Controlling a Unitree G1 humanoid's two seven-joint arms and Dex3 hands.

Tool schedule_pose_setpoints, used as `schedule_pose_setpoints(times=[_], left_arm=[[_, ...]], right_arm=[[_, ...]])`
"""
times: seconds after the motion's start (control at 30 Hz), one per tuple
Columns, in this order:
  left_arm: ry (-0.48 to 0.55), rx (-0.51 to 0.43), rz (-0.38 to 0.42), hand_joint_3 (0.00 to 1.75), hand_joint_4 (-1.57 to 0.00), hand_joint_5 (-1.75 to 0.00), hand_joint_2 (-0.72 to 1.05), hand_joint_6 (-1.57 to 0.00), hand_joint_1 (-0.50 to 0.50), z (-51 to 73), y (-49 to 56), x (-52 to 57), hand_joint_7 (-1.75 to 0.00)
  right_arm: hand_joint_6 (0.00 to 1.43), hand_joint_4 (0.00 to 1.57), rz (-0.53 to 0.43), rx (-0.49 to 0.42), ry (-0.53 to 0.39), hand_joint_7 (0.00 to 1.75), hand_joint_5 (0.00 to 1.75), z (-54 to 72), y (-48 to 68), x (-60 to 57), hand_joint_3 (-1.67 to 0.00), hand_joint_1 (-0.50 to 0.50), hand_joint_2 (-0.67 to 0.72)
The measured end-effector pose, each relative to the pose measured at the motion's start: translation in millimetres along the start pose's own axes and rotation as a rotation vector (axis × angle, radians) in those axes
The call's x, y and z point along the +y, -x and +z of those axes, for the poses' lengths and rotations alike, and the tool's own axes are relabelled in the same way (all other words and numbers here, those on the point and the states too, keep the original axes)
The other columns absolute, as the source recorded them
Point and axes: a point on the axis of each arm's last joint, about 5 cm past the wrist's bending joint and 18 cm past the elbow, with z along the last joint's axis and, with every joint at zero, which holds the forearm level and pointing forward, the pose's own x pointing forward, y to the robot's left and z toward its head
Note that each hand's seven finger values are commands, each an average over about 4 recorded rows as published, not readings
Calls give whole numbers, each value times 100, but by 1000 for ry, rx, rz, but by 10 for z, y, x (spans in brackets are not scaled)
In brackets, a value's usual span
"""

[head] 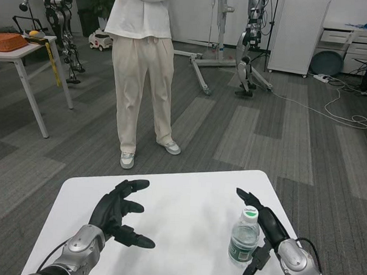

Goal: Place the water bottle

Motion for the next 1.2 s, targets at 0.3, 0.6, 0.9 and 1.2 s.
schedule_pose_setpoints(times=[0.3,0.6,0.9,1.2], left_arm=[[0,0,0,9,0,-175,-10,0,-50,0,0,-2,-70],[1,0,-1,9,0,-175,-10,0,-50,-1,0,-4,-70],[2,-1,0,9,0,-175,-10,0,-50,-2,0,-6,-70],[2,-1,-1,9,0,-175,-10,0,-50,-3,1,-9,-70]], right_arm=[[3,0,63,-11,-18,0,0,24,-14,-40,0,-42,60],[3,0,20,-15,-41,0,0,4,36,-131,0,-42,60],[3,1,-69,-37,-76,0,0,-4,101,-289,0,-42,58],[3,0,-170,-57,-99,0,0,-14,191,-474,0,-44,53]])
